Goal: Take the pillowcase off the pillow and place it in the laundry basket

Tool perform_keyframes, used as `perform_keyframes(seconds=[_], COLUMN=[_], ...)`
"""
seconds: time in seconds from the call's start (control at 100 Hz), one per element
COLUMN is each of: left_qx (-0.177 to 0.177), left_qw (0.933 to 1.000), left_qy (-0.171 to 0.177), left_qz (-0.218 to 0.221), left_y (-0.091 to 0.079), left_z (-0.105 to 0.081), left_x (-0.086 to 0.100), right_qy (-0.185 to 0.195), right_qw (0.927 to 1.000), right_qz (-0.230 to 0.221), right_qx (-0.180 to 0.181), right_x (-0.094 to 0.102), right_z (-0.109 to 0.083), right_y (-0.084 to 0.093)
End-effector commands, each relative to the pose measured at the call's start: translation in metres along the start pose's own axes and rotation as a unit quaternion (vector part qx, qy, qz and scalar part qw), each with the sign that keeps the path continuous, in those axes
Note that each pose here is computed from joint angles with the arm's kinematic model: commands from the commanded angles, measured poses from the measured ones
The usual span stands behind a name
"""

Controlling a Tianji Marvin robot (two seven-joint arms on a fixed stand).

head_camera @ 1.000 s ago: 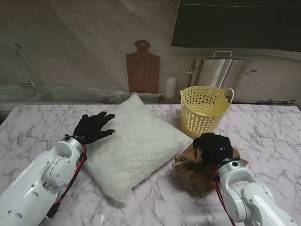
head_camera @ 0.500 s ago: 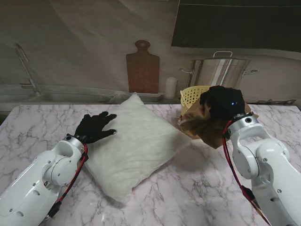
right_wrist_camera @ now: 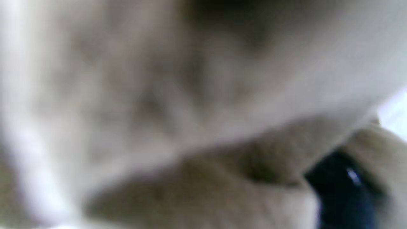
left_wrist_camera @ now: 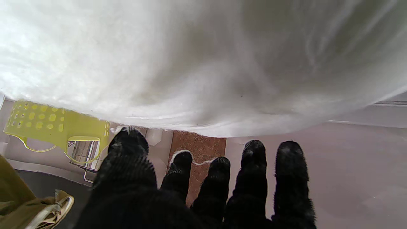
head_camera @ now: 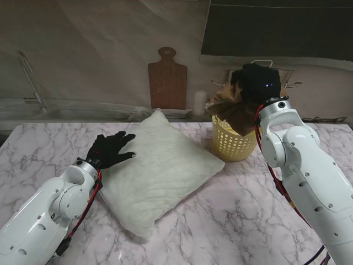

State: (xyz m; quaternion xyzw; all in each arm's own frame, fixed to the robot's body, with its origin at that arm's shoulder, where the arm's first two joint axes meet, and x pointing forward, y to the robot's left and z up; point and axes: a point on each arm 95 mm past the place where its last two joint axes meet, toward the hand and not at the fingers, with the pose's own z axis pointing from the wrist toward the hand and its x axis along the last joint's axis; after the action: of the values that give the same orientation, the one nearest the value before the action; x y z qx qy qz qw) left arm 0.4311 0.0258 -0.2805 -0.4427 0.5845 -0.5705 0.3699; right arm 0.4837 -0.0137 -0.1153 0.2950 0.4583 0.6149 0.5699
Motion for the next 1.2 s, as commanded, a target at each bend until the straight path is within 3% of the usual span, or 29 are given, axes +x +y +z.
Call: perform_keyframes(seconds=[0.0,0.41,0.74,0.94,1.19], left_qx=[-0.008,-0.014,-0.019,-0.024,-0.024], left_qw=[1.0,0.9998,0.9997,0.9996,0.9996], left_qy=[0.004,0.01,0.012,0.014,0.014], left_qz=[-0.001,-0.006,-0.005,-0.002,-0.001], left_y=[0.002,0.004,0.006,0.007,0.007], left_z=[0.0,0.002,0.004,0.005,0.005], left_x=[0.003,0.005,0.007,0.009,0.009], right_qy=[-0.013,-0.022,-0.036,-0.06,-0.085], right_qw=[0.9999,0.9997,0.9986,0.9946,0.9881], right_qz=[0.002,0.012,0.032,0.079,0.123], right_qx=[-0.001,0.0,0.02,0.032,0.035], right_x=[-0.002,-0.018,-0.018,-0.01,-0.001], right_z=[0.008,0.035,0.043,0.042,0.043], right_y=[0.001,-0.032,-0.064,-0.08,-0.086])
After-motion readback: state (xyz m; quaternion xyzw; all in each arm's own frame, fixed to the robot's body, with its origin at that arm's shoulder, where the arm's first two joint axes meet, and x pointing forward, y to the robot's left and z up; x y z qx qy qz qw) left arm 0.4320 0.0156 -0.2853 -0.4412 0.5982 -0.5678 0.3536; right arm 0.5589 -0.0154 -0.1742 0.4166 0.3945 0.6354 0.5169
